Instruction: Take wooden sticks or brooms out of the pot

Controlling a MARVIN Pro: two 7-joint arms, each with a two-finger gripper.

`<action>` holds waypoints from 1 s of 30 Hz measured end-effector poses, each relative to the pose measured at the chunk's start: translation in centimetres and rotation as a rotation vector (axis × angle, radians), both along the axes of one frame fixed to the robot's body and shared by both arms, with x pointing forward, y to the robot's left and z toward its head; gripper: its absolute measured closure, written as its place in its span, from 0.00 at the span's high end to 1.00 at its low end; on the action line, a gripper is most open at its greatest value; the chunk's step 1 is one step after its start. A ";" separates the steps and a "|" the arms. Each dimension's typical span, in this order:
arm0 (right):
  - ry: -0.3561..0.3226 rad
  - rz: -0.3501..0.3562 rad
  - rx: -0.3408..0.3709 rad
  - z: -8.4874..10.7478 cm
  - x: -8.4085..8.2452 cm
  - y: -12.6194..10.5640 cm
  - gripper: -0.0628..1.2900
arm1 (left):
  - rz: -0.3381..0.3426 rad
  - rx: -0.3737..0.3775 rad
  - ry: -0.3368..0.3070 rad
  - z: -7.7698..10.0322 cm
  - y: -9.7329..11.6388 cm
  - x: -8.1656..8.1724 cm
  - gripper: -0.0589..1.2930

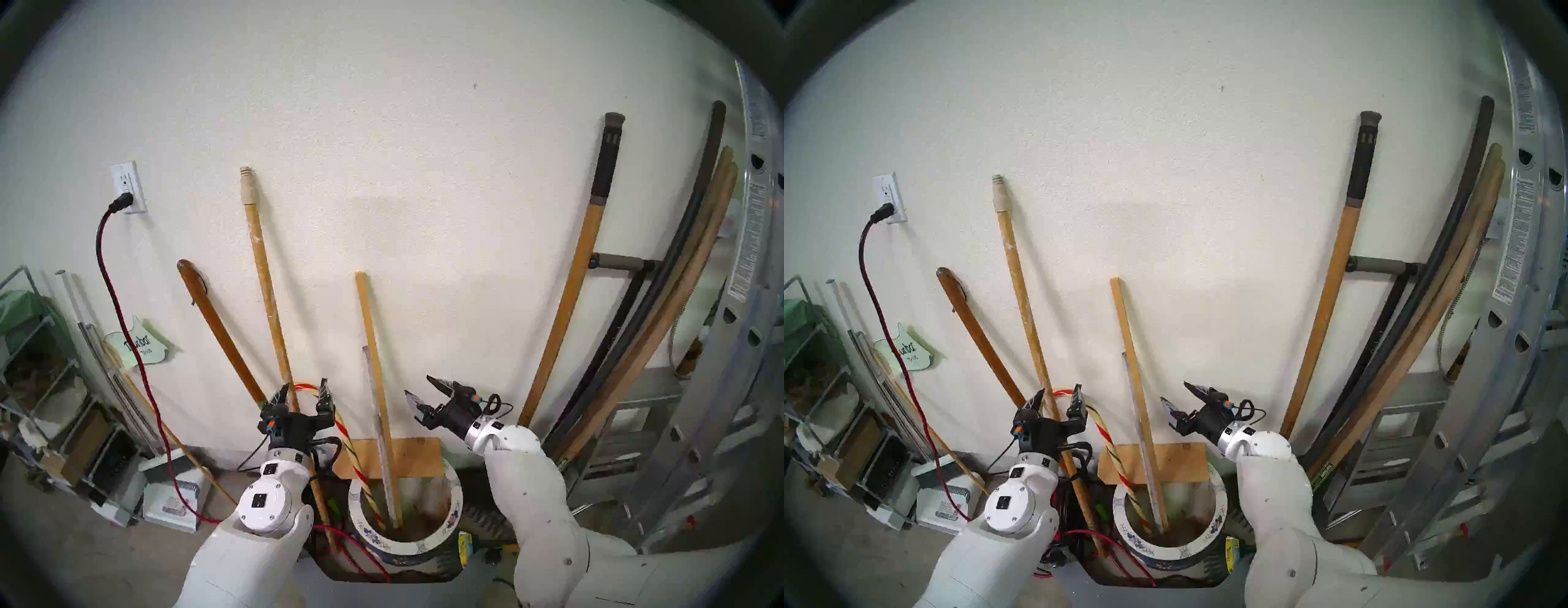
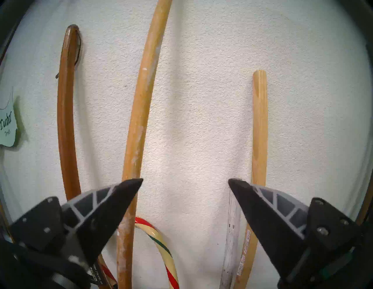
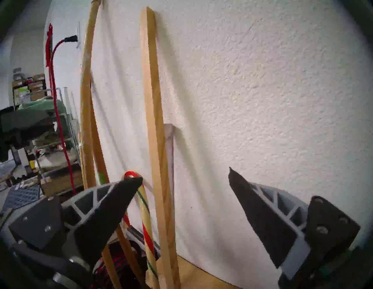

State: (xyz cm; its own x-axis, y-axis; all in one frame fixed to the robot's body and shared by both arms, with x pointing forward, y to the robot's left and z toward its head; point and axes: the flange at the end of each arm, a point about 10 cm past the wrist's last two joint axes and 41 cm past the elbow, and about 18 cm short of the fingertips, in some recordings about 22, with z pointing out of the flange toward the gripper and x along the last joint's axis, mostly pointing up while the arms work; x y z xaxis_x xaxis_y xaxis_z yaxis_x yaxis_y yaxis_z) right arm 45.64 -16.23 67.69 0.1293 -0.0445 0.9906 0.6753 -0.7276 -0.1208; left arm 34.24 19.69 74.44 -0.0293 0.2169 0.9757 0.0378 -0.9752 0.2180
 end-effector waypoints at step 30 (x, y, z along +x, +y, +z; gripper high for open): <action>-0.008 0.045 -0.167 -0.5 2.7 4.1 0.95 | 0.000 -0.002 -0.001 0.0 0.0 0.0 0.94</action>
State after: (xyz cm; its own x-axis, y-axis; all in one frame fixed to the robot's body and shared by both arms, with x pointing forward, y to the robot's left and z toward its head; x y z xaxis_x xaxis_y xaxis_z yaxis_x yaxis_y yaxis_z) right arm 48.33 -12.13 67.16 0.1195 0.1261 0.9848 0.7082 -0.7060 0.0045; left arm 34.27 19.66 74.47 -0.0306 0.2189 0.9753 0.0371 -0.9748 0.2199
